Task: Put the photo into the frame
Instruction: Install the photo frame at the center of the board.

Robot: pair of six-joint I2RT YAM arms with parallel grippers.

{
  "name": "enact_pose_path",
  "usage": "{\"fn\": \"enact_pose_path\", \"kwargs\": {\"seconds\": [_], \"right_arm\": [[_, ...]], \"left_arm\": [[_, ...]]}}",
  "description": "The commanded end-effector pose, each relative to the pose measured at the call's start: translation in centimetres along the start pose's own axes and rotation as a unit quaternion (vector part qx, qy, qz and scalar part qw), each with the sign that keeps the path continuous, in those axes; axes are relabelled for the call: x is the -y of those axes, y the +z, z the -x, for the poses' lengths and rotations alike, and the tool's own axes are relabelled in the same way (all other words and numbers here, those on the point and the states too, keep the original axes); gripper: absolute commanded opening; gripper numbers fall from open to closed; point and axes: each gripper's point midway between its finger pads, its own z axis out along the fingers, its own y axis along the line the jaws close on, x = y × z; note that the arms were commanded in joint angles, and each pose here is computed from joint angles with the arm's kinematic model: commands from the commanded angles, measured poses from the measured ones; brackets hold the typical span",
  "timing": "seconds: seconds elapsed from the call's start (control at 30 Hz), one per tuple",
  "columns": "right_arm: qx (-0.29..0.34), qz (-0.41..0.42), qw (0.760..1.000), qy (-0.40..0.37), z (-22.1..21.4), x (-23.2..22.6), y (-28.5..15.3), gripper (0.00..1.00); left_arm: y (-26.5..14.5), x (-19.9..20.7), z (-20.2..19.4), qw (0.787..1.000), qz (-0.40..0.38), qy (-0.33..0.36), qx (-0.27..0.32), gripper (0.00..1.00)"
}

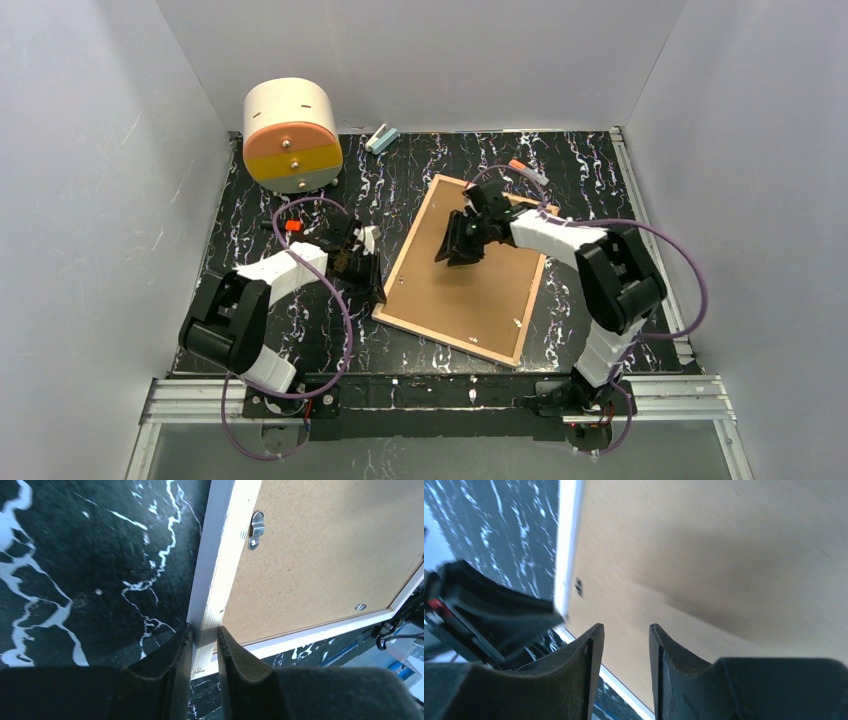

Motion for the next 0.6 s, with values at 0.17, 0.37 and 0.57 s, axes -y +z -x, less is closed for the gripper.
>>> {"fn": "enact_pose_path", "kwargs": {"seconds": [0.17,0.37,0.57], "right_arm": [[-0.006,0.095,0.994,0.058,-0.9,-6.7,5.5,0.48],[-0.010,0.103,0.991,0.086,-2.5,-7.5,7.8,0.49],[0.001,0.080,0.993,0.084,-2.9,-6.7,9.4,0.46]], "left_arm": [[-1.2,-1.0,1.1,0.997,0.055,-0.002,0.054,0.39],[0.0,-0.6,1.1,0.999,0.030,0.001,0.042,0.33],[0.8,-0.9,0.6,0.999,0.029,-0.007,0.038,0.24]]}}
